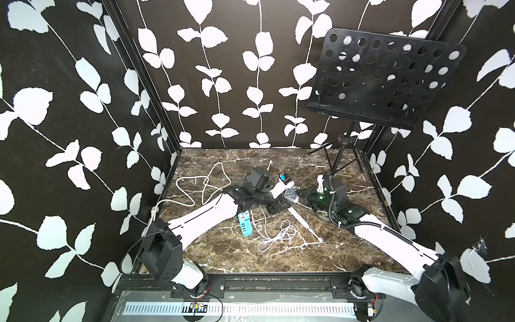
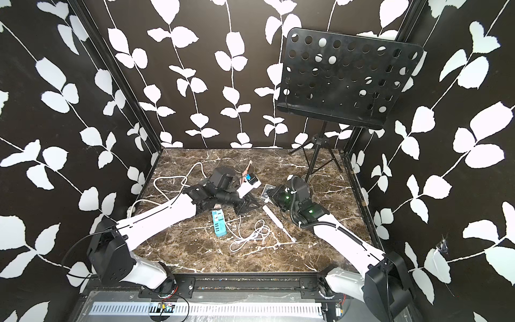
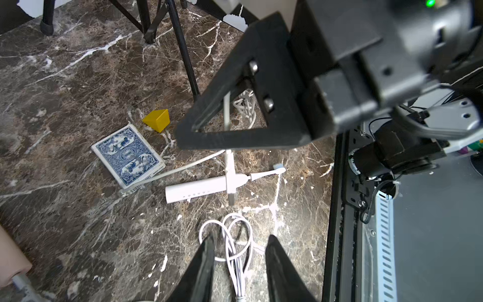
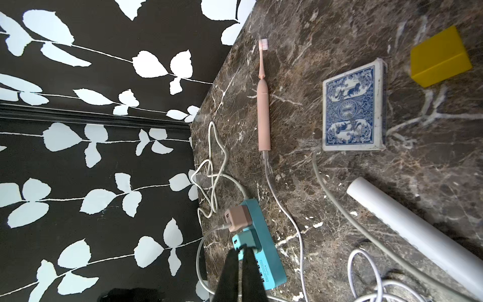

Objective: Charge the electric toothbrush
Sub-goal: Pick up the charging cable from the center of the board.

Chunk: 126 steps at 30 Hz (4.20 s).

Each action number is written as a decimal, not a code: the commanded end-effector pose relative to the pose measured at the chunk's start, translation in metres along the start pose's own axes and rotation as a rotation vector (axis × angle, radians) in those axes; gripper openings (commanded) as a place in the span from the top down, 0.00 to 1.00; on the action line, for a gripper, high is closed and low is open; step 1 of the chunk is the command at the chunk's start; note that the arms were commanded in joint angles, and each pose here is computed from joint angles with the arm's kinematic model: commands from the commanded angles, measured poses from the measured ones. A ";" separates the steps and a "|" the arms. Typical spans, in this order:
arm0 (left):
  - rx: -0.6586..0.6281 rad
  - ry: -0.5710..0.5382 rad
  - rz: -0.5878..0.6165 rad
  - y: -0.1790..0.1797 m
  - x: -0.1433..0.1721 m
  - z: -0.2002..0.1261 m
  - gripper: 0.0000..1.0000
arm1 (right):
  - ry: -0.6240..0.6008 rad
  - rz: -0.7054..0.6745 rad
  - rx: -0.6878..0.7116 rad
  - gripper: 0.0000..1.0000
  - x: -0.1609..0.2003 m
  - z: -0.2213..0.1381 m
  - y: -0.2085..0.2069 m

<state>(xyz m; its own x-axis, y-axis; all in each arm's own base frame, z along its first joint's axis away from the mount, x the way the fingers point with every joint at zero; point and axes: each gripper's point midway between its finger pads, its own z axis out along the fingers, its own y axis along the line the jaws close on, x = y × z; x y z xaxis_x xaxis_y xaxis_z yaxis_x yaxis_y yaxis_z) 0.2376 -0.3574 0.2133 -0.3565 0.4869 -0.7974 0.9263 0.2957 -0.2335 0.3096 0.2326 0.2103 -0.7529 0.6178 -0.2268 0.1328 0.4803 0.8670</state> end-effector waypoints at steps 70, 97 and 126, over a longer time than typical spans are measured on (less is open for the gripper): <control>0.462 -0.351 0.197 -0.067 -0.121 -0.032 0.66 | -0.091 -0.854 -0.770 1.00 -0.007 -0.122 0.143; -0.140 -0.213 0.265 -0.011 -0.115 0.007 0.93 | 0.027 -0.411 -0.200 0.59 -0.030 -0.085 0.064; -0.145 -0.215 0.239 -0.021 -0.117 0.006 0.73 | 0.048 -0.473 -0.149 1.00 -0.032 -0.058 0.048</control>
<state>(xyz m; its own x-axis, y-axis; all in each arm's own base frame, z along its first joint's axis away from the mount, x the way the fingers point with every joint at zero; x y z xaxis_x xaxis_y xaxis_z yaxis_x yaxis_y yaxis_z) 0.2674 -0.4265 0.2762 -0.1213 0.4346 -0.8924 0.9451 0.3254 0.0300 0.3018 0.1981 0.2814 -0.7610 0.3660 -0.5357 -0.2696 0.5726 0.7742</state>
